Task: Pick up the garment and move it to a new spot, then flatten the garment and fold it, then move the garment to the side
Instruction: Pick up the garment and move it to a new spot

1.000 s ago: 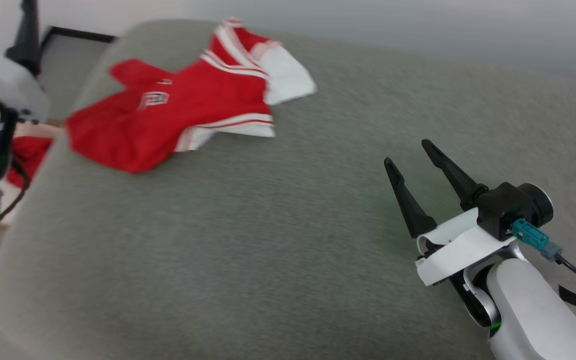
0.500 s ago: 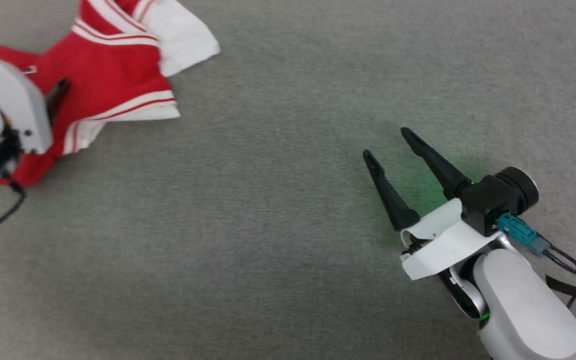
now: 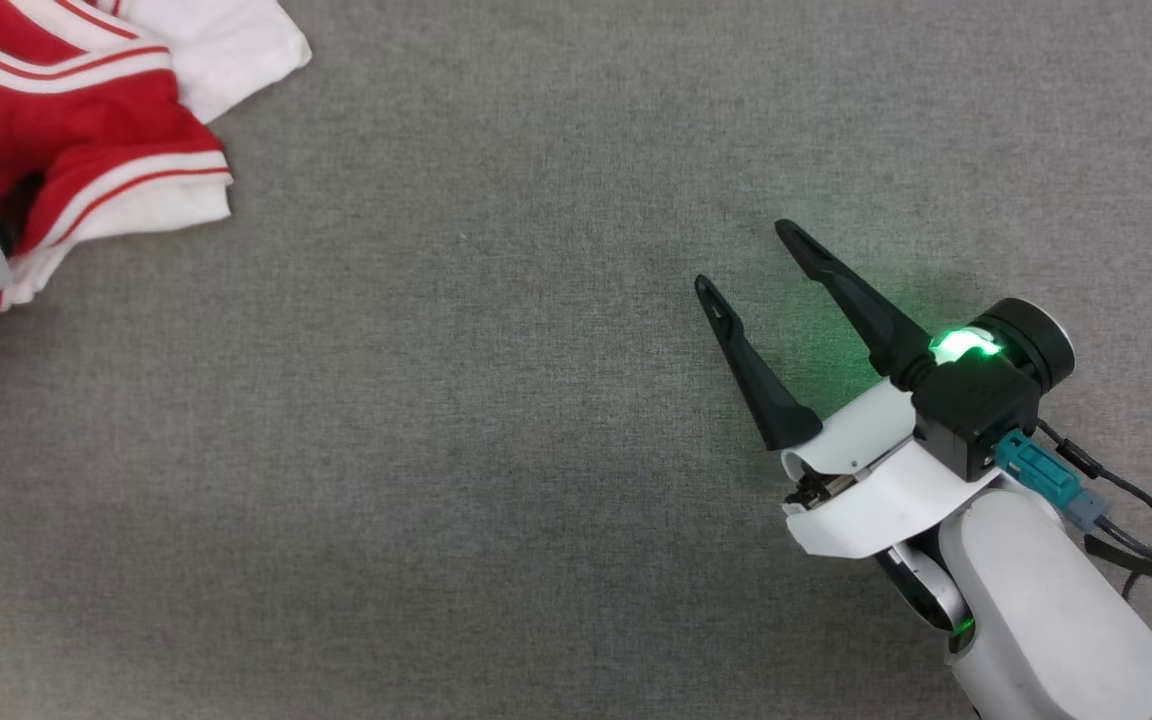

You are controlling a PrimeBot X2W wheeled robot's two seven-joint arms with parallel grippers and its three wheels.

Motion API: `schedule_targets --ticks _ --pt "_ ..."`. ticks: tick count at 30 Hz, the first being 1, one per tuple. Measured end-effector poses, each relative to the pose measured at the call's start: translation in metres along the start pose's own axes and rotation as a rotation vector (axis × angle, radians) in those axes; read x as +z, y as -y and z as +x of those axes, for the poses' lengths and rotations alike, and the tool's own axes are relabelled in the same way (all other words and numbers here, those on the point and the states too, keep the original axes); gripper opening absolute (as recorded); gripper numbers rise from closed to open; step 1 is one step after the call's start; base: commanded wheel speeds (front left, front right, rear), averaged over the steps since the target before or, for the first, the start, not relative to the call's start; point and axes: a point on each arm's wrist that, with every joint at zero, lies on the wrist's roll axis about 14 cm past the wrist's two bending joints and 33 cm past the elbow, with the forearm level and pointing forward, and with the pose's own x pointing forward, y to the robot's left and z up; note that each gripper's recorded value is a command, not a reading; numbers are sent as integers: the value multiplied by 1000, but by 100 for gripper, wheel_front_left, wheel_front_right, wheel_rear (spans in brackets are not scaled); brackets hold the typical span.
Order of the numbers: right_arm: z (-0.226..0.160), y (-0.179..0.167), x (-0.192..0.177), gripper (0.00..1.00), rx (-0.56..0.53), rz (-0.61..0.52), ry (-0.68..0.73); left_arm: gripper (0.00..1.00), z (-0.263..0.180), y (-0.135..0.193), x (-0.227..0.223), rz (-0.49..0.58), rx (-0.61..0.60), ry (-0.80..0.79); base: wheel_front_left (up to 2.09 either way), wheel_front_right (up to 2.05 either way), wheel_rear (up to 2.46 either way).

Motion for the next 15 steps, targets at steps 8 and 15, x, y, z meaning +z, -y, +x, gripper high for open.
schedule_targets --ticks 8,15 --pt "3 -4 -1 100 13 5 -2 0 9 12 1 7 -34 26 0 0 0" --pt "-1 -7 10 100 4 8 14 0 -8 20 15 -66 -67 127 0 0 0"
